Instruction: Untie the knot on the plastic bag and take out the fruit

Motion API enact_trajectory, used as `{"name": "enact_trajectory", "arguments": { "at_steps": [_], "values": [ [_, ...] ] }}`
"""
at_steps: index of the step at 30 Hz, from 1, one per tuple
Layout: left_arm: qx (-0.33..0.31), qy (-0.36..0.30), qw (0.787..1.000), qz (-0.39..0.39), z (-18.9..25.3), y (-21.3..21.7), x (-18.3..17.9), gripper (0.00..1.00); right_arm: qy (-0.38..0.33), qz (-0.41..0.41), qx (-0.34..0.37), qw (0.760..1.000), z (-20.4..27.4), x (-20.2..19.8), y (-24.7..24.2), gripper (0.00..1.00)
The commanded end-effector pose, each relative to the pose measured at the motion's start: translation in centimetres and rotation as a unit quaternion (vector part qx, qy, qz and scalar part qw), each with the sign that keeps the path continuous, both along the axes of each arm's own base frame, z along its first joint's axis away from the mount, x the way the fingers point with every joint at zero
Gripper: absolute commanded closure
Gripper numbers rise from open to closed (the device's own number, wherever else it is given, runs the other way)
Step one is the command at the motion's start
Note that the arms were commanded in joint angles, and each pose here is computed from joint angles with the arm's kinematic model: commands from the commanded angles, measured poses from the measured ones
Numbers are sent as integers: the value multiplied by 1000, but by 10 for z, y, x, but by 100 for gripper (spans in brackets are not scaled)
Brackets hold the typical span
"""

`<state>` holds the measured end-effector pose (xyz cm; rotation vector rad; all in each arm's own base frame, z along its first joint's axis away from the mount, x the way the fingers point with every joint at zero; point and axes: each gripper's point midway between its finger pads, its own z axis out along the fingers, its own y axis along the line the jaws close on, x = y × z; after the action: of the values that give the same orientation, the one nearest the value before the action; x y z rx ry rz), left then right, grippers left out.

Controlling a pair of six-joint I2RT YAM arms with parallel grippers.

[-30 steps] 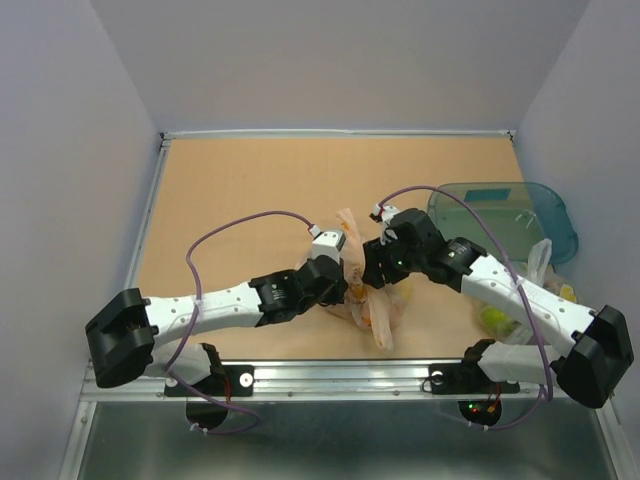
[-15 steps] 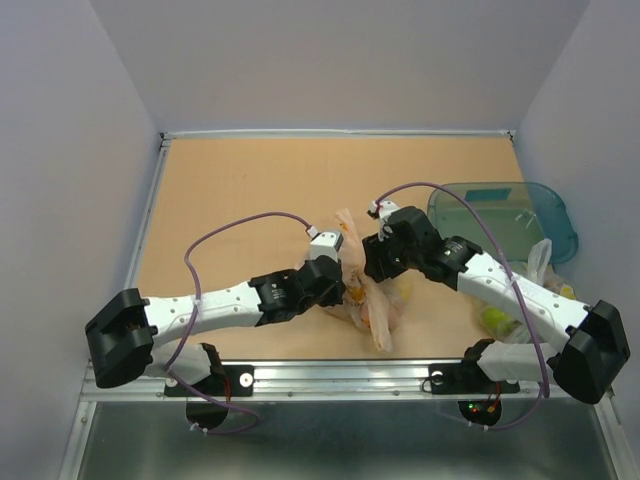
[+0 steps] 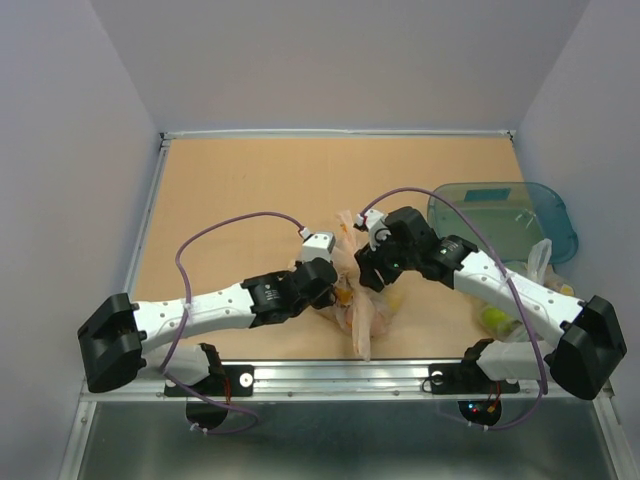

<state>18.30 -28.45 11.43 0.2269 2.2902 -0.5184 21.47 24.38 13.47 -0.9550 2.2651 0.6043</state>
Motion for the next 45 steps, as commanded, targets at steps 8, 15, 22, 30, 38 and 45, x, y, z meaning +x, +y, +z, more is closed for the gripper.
{"name": "enact_trajectory", "arguments": {
  "at_steps": [8,15,22,30,38,45],
  "values": [
    [75,-33,996,33,-2,43,13,100,-31,113,6,993,12,-7,15,38],
    [46,-50,998,7,11,34,14,100,-26,131,-13,991,1,3,25,37],
    [33,-50,998,-12,13,21,14,100,-41,161,20,986,12,3,56,36],
    [42,-54,997,21,14,30,20,100,-58,136,11,989,8,10,62,94],
    [63,-18,975,214,-1,134,41,100,-150,-64,-22,986,37,50,7,100],
    [-42,-26,945,324,15,189,52,100,-191,-310,49,930,76,72,-57,99]
  ]
}}
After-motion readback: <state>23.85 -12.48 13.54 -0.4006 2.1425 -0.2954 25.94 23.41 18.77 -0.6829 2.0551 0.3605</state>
